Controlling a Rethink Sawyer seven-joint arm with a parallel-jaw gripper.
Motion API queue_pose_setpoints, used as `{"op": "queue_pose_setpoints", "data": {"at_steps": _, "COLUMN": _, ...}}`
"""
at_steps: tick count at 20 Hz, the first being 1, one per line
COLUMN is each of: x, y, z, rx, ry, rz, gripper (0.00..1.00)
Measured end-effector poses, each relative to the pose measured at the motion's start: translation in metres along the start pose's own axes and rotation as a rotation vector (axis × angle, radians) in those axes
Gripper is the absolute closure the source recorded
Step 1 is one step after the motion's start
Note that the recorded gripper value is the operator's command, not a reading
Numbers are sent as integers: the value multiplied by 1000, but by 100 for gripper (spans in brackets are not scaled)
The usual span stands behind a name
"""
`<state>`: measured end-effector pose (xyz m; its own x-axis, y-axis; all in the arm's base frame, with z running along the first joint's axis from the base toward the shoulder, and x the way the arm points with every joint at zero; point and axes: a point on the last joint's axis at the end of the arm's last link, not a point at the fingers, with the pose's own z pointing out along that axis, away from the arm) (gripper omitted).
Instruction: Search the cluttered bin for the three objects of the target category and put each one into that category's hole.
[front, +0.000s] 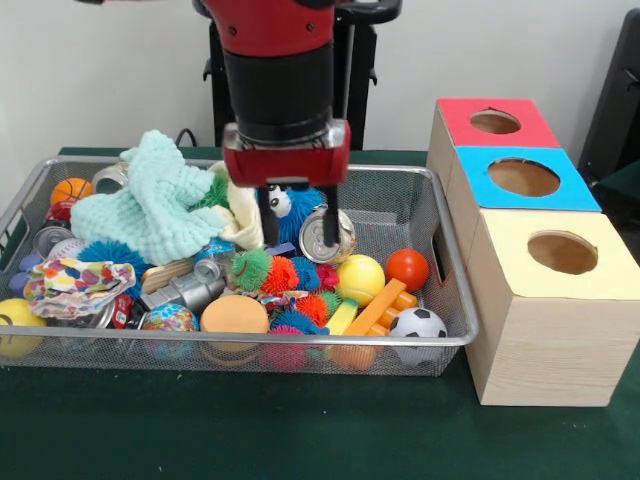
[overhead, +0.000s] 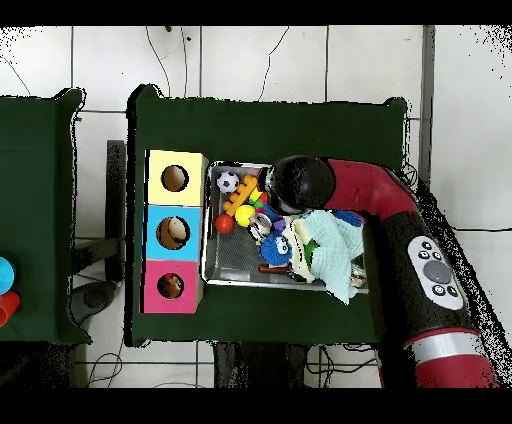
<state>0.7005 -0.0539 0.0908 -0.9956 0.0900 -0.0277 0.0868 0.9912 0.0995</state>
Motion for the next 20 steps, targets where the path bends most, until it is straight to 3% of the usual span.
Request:
{"op": "queue_pose_setpoints", "data": {"at_steps": 3, "x": 1, "y": -17, "z": -13, "rx": 13, "ry": 0, "rz": -17, "gripper": 0}}
{"op": "queue_pose_setpoints", "data": {"at_steps": 6, "x": 7, "y": -53, "z": -34, "rx": 30, "ry": 2, "rz": -39, "gripper": 0}}
{"op": "queue_pose_setpoints", "data": {"at_steps": 13, "x": 19, "y": -120, "z": -53, "rx": 71, "ry": -5, "rz": -76, "gripper": 0}}
{"op": "queue_pose_setpoints", "data": {"at_steps": 17, "x": 28, "y": -162, "z": -48, "rx": 89, "ry": 6, "rz": -114, "gripper": 0}}
{"op": "queue_pose_setpoints", "data": {"at_steps": 20, "x": 34, "y": -171, "z": -35, "rx": 85, "ry": 22, "rz": -132, "gripper": 0}}
